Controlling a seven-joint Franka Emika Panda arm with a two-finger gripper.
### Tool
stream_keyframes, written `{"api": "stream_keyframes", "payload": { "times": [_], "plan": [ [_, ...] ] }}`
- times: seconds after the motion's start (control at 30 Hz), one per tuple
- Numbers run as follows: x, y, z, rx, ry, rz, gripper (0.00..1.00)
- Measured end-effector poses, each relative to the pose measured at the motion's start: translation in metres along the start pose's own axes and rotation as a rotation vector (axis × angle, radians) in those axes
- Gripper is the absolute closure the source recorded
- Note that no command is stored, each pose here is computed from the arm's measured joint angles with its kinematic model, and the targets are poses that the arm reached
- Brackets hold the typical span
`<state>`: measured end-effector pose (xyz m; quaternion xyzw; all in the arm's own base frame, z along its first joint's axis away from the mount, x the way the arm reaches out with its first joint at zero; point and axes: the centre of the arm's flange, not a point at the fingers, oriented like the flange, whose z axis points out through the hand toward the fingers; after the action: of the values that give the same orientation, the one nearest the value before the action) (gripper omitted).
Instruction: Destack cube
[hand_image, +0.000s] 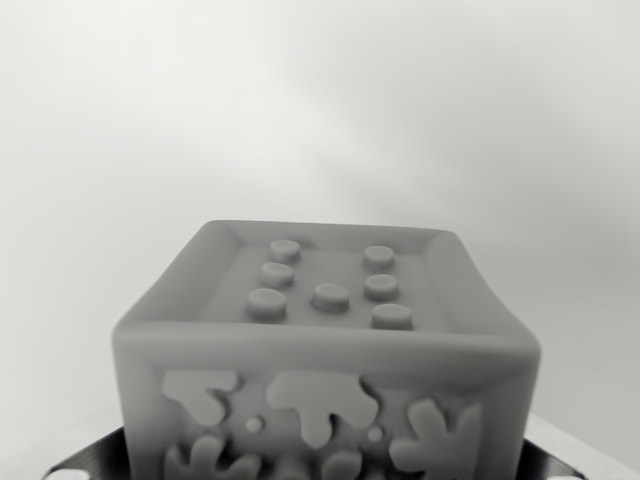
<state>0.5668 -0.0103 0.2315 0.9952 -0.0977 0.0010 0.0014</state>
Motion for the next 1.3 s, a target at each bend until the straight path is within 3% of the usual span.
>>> {"api": "stream_keyframes", "payload": {
  "times": [0.33, 1.3],
  "plan": [
    [0.014, 0.013, 0.002, 0.0003, 0.0013, 0.008, 1.0],
    [0.053, 0.049, 0.009, 0.0006, 0.0003, 0.031, 1.0]
  ]
}}
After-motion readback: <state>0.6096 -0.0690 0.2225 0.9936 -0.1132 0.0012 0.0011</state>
